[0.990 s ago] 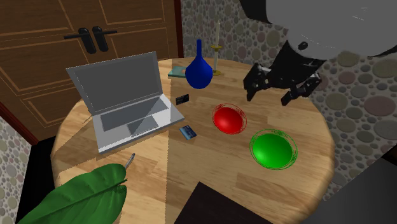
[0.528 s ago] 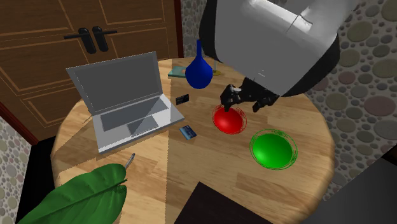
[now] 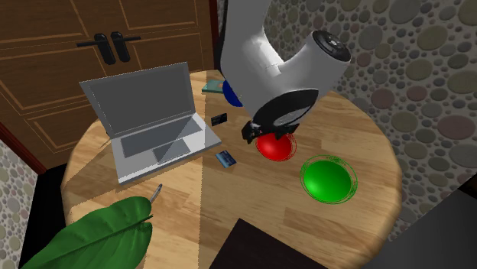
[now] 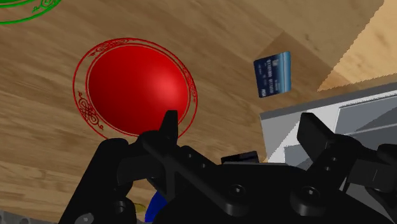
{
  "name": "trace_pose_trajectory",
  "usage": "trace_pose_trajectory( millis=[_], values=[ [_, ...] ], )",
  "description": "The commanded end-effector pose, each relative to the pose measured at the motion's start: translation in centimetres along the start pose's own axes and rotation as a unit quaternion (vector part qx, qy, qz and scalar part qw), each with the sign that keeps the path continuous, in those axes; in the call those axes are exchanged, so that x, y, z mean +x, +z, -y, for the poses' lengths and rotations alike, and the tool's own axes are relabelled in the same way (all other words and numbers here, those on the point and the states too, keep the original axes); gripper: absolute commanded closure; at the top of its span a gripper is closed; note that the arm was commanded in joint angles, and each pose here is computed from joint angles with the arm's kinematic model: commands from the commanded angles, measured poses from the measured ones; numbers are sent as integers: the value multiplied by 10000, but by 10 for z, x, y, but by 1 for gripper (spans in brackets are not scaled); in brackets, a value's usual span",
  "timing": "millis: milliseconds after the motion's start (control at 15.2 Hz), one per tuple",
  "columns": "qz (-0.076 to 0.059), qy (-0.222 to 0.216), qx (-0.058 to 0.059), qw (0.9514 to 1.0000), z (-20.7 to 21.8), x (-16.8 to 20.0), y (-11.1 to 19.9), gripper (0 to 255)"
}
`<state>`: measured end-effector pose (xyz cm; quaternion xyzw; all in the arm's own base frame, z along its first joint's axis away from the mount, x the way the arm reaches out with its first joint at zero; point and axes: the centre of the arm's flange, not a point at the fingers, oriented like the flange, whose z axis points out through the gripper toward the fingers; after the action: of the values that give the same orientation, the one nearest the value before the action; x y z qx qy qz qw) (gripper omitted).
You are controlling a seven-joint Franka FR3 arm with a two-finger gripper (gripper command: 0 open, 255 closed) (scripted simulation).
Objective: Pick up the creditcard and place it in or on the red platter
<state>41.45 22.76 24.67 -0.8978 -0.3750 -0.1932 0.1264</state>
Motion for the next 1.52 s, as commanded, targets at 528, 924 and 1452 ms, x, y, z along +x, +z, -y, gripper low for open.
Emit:
trace_pose_trajectory(
  millis=[528, 924, 1452],
  values=[
    [-368, -1033, 269, 9936, 46, 22, 115, 0],
    [-553, -1561, 407, 9853, 74, 32, 174, 0],
    [-553, -1561, 407, 9853, 78, 36, 213, 0]
  ],
)
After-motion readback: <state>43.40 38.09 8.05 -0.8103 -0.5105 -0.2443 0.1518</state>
